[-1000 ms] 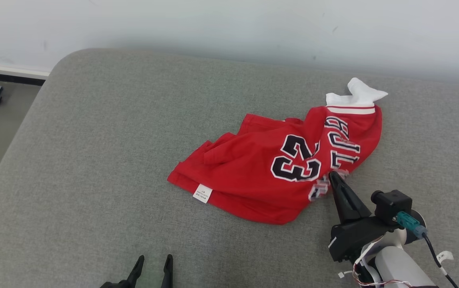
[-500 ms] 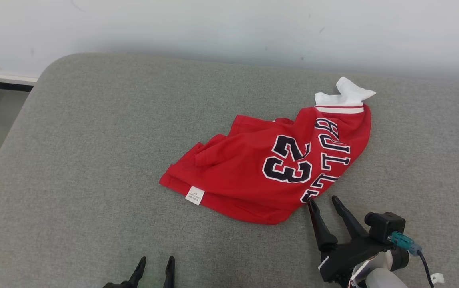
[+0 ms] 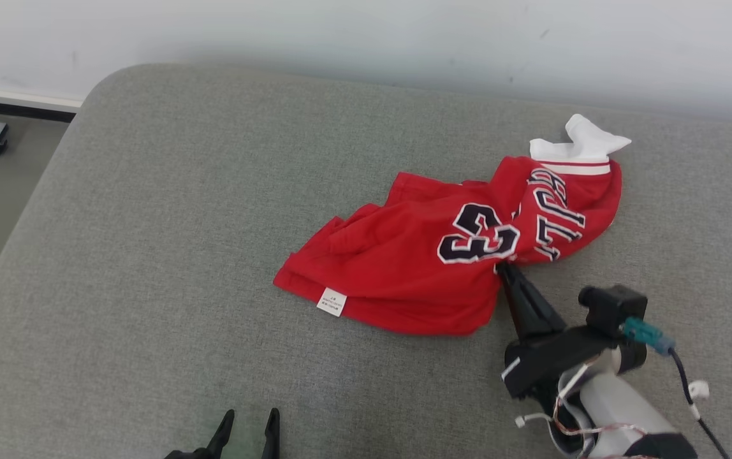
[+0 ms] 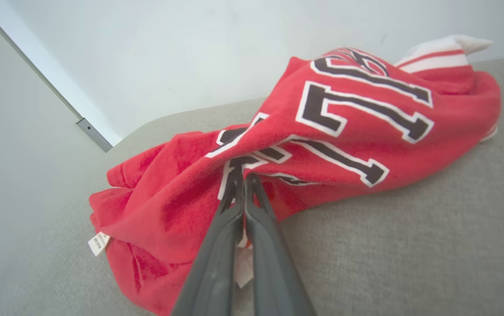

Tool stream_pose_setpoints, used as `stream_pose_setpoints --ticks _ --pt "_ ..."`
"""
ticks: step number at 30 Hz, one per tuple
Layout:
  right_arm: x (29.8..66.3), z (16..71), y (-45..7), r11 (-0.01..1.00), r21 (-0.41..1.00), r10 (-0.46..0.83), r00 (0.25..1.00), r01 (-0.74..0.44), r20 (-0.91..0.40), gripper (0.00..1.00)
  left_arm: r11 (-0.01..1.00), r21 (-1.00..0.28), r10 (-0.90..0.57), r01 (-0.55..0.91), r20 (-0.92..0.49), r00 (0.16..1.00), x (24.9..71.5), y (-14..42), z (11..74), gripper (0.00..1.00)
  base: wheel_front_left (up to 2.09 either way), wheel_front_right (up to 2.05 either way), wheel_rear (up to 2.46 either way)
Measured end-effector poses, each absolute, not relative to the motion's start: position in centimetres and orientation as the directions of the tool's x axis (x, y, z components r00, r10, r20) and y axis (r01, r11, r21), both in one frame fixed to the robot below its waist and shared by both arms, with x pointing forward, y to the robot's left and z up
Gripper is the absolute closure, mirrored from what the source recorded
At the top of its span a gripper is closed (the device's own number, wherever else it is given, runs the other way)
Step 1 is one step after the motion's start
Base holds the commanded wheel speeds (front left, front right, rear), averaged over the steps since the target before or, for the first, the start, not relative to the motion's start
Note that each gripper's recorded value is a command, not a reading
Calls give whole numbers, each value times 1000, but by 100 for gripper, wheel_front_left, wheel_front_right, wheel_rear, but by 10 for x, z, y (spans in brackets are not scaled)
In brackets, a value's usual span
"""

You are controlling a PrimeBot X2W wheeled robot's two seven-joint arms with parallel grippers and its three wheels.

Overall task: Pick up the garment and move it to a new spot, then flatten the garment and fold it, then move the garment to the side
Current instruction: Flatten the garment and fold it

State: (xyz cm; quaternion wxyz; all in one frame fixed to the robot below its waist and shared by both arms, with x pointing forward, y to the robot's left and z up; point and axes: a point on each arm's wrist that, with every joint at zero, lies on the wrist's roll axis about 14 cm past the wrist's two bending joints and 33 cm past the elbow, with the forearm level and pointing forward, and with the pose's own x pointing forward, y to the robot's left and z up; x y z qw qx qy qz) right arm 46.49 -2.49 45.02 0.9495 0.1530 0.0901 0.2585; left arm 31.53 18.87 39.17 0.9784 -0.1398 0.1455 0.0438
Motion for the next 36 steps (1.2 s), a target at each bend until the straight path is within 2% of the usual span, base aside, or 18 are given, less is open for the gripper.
stream_pose_setpoints --ticks 12,17,20,21,28,32,36 --pt "537 509 14 784 85 616 787 -615 14 100 949 -281 50 -141 -305 951 312 184 392 0 0 0 0" --pt "563 489 27 776 -32 626 775 -630 -93 98 942 -285 84 -178 -312 946 304 190 393 0 0 0 0" --pt "579 478 30 782 -56 610 780 -621 -143 12 937 -288 102 -199 -321 942 297 192 392 0 0 0 0" --pt "585 476 32 783 -64 605 781 -619 -155 0 935 -286 110 -208 -323 940 295 193 392 0 0 0 0" --pt "611 460 51 789 -59 588 781 -611 -210 0 918 -266 188 -293 -358 914 279 208 387 0 0 0 0" --pt "614 472 74 769 -32 627 764 -638 -155 0 914 -255 206 -316 -379 902 277 212 382 0 0 0 0" --pt "616 503 74 770 -2 637 770 -638 -33 0 917 -253 201 -308 -373 906 283 214 383 0 0 0 0"
